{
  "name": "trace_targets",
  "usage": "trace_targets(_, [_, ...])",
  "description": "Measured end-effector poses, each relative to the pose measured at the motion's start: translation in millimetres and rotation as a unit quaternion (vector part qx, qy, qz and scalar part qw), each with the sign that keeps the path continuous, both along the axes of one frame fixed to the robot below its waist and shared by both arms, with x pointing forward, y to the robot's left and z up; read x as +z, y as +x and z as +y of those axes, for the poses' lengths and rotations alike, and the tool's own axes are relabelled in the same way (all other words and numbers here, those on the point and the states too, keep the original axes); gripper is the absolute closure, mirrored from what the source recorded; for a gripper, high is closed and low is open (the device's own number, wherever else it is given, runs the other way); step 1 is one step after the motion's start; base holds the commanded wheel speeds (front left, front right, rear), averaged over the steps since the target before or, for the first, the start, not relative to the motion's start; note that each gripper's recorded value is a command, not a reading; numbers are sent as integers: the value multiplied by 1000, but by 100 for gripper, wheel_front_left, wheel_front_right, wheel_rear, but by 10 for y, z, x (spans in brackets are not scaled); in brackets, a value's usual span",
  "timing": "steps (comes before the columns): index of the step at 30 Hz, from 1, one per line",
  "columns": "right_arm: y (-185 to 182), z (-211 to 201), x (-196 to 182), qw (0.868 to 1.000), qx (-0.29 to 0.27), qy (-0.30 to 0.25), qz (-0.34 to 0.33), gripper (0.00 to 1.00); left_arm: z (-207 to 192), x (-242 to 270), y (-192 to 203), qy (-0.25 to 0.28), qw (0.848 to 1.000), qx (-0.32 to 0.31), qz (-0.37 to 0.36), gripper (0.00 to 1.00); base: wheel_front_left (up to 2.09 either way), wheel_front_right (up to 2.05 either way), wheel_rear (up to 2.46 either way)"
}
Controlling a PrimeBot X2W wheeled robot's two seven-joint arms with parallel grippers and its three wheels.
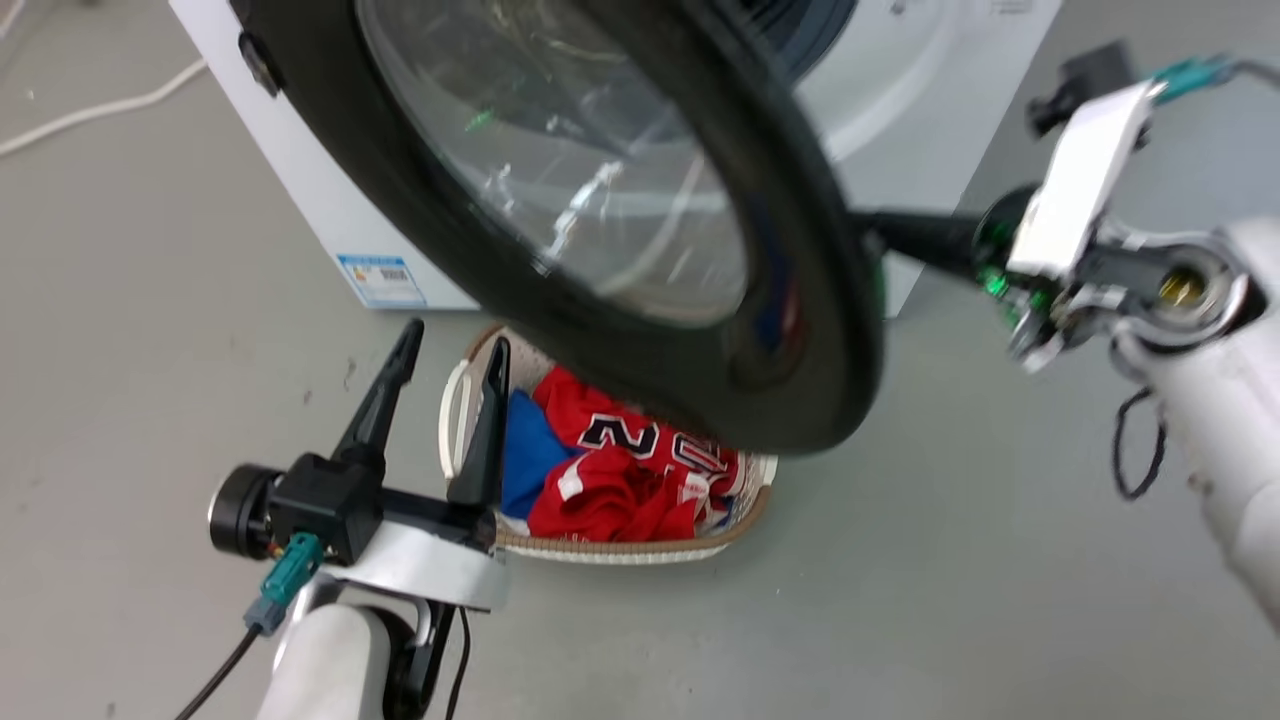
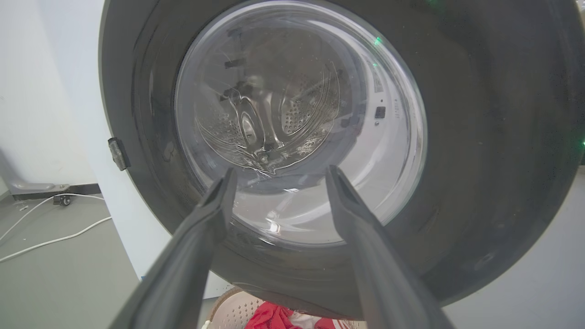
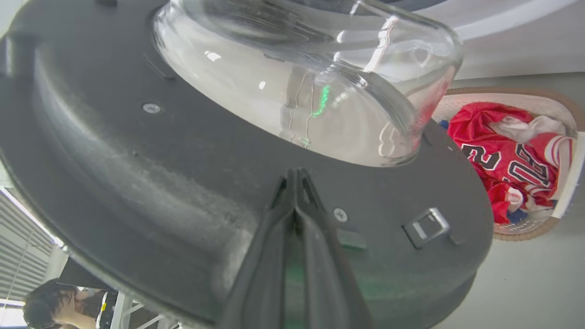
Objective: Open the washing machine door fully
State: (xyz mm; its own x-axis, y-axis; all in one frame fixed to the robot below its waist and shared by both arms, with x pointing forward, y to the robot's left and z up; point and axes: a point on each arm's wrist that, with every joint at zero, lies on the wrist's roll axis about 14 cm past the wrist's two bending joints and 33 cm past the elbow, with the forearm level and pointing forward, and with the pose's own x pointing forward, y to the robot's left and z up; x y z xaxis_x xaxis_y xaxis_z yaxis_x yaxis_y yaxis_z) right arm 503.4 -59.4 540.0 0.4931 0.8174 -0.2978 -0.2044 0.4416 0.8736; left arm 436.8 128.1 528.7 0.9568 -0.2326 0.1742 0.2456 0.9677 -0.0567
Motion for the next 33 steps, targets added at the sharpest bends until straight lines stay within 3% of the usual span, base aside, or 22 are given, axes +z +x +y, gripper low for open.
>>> trace_targets(13, [-644,491,138,997,58,37,-23,100,-126,55,-222,-7,1000,-20,1,0,0,0,0])
trace_targets(18, [-634,544,226,997,36,48,-46,100,-134,57,-268,-9,1000,-22,3,0,0,0,0])
trace_targets(26, [-433,182,438,986,-97,90,-100,100,-122,51,-366,-12,1000,-20,7,0,0,0,0])
trace_targets(33, [-484,-508,364,955,-244,123,-119,100,-111,10,-420,-16,1000,-18,14,0,0,0,0])
